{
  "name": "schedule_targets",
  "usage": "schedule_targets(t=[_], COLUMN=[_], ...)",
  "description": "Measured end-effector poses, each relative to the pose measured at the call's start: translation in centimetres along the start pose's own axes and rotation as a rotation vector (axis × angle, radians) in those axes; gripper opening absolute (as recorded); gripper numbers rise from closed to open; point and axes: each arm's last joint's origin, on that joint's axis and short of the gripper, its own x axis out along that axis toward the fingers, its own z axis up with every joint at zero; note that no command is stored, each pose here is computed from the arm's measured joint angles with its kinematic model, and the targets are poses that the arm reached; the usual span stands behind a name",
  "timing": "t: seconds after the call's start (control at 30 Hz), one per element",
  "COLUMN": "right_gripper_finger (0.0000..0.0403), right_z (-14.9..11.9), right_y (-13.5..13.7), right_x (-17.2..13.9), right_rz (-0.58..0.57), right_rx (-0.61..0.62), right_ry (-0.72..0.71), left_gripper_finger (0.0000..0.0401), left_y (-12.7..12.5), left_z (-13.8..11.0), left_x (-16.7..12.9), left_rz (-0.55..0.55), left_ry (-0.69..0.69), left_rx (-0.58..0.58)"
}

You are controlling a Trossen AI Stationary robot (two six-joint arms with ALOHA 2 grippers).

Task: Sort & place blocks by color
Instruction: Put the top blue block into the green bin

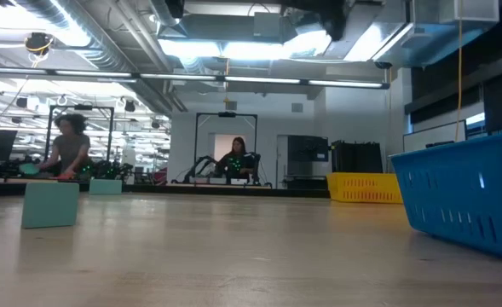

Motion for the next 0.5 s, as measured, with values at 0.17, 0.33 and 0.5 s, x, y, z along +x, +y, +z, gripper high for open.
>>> schedule_targets(t=[0.17,0.33,0.5], right_gripper_finger=[0.0184,0.0184,0.0184], right_z=[2.7,4.3,4.7], right_y=[-2.1,-2.8,-3.3], right_x=[0.8,1.3,1.5], right_rz=[0.029,0.057,0.035], right_rx=[-0.071,-0.12,-0.164], right_ry=[-0.196,-0.375,-0.411], left_gripper_finger=[0.0,0.0,0.0], left_y=[-0.1,0.0,0.0], left_z=[0.1,-0.1,-0.1], left_x=[-0.1,-0.1,-0.2], left_rz=[-0.002,0.001,0.003], left_ry=[-0.002,0.015,0.024], left_rx=[-0.001,-0.001,0.0])
